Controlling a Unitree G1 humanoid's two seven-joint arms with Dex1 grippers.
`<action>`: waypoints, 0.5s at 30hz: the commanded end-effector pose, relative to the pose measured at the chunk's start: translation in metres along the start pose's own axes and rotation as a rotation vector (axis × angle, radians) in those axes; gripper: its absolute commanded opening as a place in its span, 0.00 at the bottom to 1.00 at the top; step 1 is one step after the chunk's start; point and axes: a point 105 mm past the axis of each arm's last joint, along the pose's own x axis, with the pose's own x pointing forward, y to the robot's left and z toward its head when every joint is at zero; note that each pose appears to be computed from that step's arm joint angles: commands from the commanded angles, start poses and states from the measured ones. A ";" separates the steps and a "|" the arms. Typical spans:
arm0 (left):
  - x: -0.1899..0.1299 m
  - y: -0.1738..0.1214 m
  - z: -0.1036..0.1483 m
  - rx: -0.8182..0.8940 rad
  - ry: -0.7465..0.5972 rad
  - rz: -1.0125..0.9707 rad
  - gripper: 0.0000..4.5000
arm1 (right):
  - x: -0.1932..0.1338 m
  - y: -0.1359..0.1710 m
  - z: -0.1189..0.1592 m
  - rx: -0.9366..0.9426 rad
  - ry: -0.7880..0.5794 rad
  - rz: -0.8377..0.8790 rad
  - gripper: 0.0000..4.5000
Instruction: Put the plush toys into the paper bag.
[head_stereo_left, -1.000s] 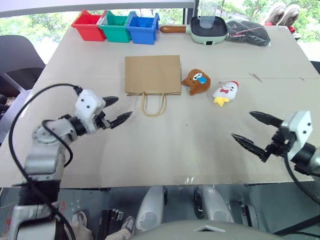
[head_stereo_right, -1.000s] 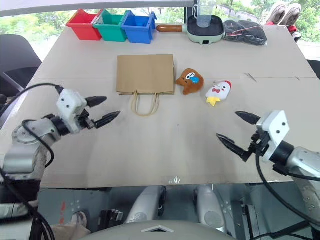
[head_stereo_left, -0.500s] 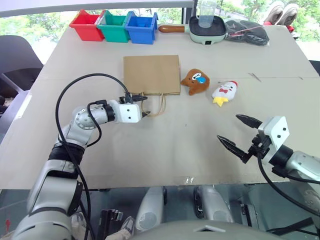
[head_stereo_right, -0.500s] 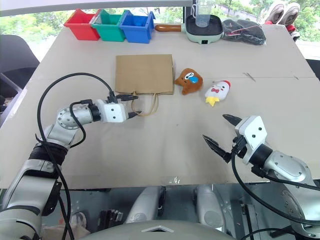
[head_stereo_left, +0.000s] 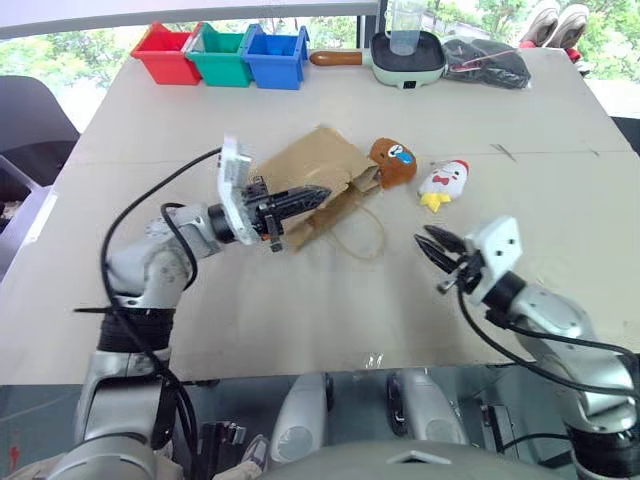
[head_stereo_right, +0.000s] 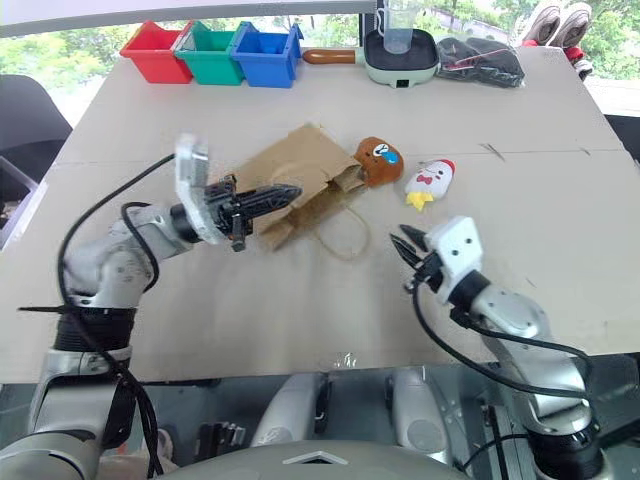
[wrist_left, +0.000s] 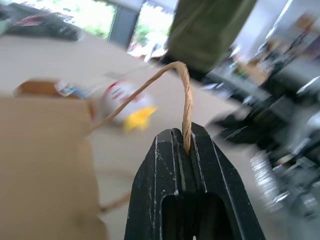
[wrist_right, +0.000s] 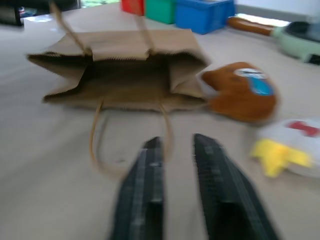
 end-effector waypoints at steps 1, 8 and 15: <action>0.006 -0.027 0.005 -0.044 -0.026 -0.068 0.00 | 0.034 0.020 0.019 -0.005 -0.078 0.119 0.01; 0.013 -0.040 0.020 -0.113 -0.145 -0.086 0.00 | 0.085 0.042 -0.008 -0.034 0.016 0.336 0.01; 0.006 -0.035 0.056 -0.123 -0.357 0.012 0.00 | 0.105 0.046 -0.044 -0.057 0.106 0.410 0.01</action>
